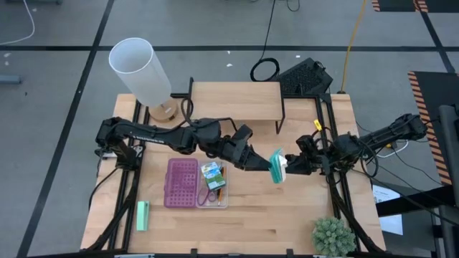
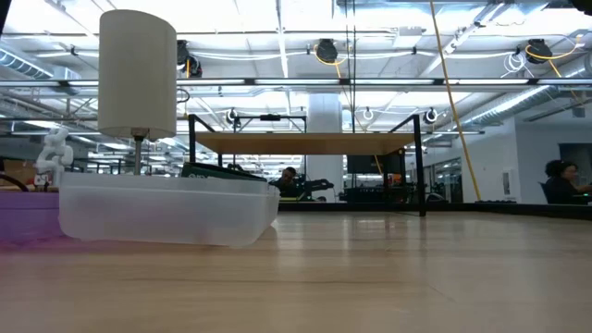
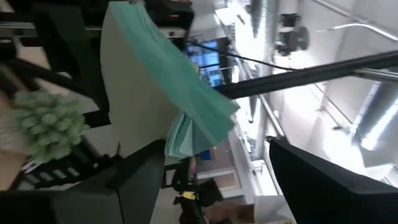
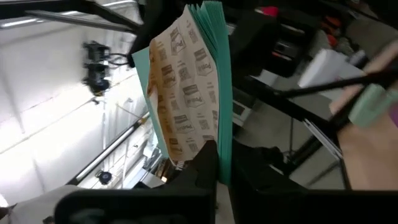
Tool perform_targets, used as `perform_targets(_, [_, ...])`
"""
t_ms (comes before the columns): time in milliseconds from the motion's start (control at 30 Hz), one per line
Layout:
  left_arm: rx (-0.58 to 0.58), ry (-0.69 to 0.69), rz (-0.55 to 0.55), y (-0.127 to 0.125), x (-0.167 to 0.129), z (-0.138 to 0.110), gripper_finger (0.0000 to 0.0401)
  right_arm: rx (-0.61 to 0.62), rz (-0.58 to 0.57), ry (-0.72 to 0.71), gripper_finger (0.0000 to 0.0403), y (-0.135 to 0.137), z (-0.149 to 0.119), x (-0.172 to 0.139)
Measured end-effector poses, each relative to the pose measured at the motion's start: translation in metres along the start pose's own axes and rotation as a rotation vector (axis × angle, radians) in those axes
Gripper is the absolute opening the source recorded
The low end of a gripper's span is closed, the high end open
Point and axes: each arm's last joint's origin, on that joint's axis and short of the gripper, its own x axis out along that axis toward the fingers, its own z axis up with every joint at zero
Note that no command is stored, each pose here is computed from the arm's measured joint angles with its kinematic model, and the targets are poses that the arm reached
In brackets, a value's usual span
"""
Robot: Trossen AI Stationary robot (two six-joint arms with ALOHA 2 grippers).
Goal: Pack school essentials
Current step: Put the light blue sticky notes into the violet supply box
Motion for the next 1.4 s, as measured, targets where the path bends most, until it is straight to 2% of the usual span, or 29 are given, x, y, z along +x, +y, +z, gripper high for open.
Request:
perform_targets(200, [-0.026, -0.037, 0.096, 0.008, -0.001, 0.0, 0.0309, 0.066, -0.09, 0.033, 0.0008, -0.009, -0.004, 0.0])
perform_targets(433, [-0.057, -0.033, 0.336, 0.031, -0.006, -0.003, 0.0332, 0.106, -0.174, 0.068, 0.0009, -0.016, -0.007, -0.002])
perform_targets(567, [-0.057, -0.013, 0.334, 0.031, -0.006, -0.003, 0.0337, 0.12, -0.22, 0.087, 0.0009, -0.019, -0.009, -0.004])
perform_targets(833, [-0.098, 0.007, 0.348, 0.033, -0.007, -0.005, 0.0335, 0.12, -0.22, 0.088, 0.0009, -0.019, -0.009, -0.005])
perform_targets(967, [-0.102, 0.009, 0.36, 0.034, -0.007, -0.005, 0.0306, 0.112, -0.219, 0.086, 0.0009, -0.018, -0.009, -0.005])
perform_targets(1400, [-0.048, 0.014, 0.361, 0.034, -0.007, -0.005, 0.0151, 0.099, -0.219, 0.087, 0.0009, -0.018, -0.009, -0.005])
